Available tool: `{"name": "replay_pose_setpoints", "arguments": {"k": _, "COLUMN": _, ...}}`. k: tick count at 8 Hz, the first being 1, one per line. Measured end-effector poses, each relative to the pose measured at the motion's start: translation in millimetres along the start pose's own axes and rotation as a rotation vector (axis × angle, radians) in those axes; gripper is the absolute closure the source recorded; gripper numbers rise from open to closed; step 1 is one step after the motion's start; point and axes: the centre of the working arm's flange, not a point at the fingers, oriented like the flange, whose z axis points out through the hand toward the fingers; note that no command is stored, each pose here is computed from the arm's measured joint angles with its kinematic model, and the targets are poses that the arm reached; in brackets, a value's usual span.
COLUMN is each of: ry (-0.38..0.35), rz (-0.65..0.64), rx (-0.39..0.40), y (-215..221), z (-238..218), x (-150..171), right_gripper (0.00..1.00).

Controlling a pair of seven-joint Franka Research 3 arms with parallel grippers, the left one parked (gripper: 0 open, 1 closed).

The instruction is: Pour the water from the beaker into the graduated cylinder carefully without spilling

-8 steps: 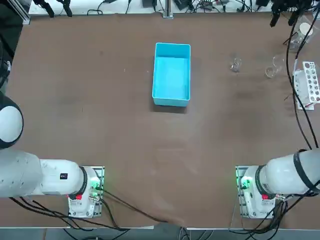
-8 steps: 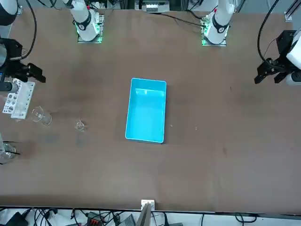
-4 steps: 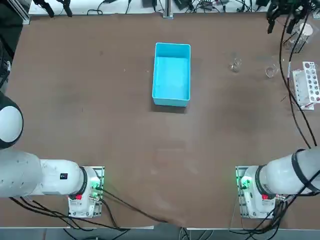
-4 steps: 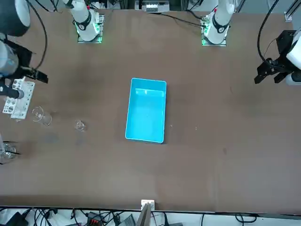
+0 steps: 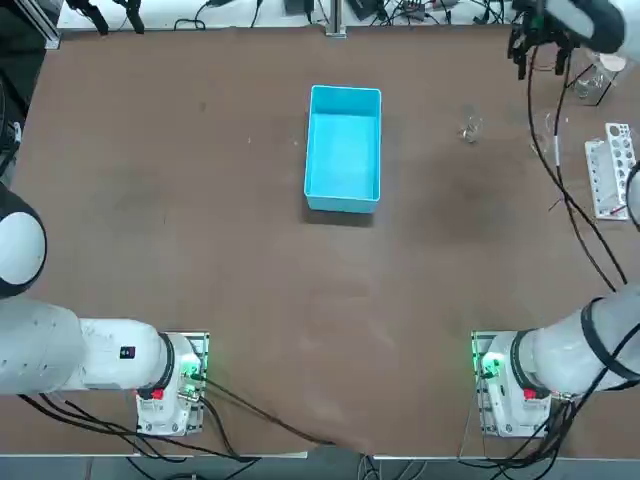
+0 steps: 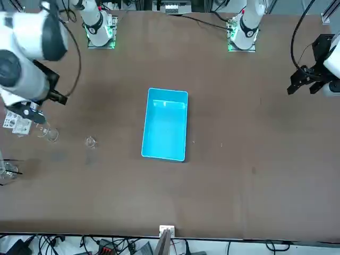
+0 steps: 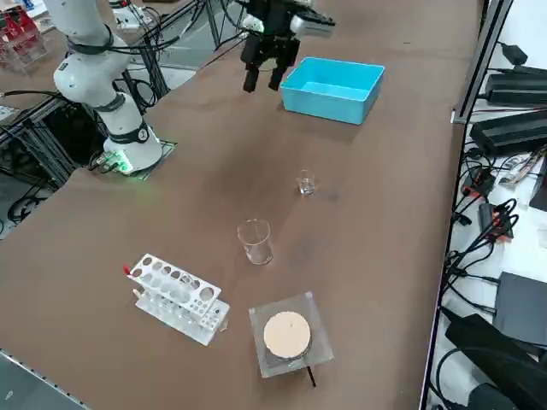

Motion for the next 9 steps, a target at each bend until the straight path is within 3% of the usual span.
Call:
{"name": "replay_pose_setpoints", "arguments": {"k": 3, "ry": 0.113, "rz": 0.278, "rx": -0.182, "y": -106, "z": 33, "x": -21, "right_gripper": 0.00}}
{"name": "replay_pose_setpoints", "arguments": {"k": 6, "ry": 0.317, "rz": 0.585, "rx": -0.332, "y": -184, "z": 97, "x": -25, "right_gripper": 0.00}}
{"name": "replay_pose_setpoints", "arguments": {"k": 8, "ry": 0.423, "rz": 0.747, "rx": -0.366, "y": -214, "z": 140, "x": -21, "right_gripper": 0.00}}
{"name": "replay_pose_setpoints", "arguments": {"k": 9, "ry": 0.461, "rz": 0.821, "rx": -0.341, "y": -225, "z": 152, "x": -18, "right_gripper": 0.00}}
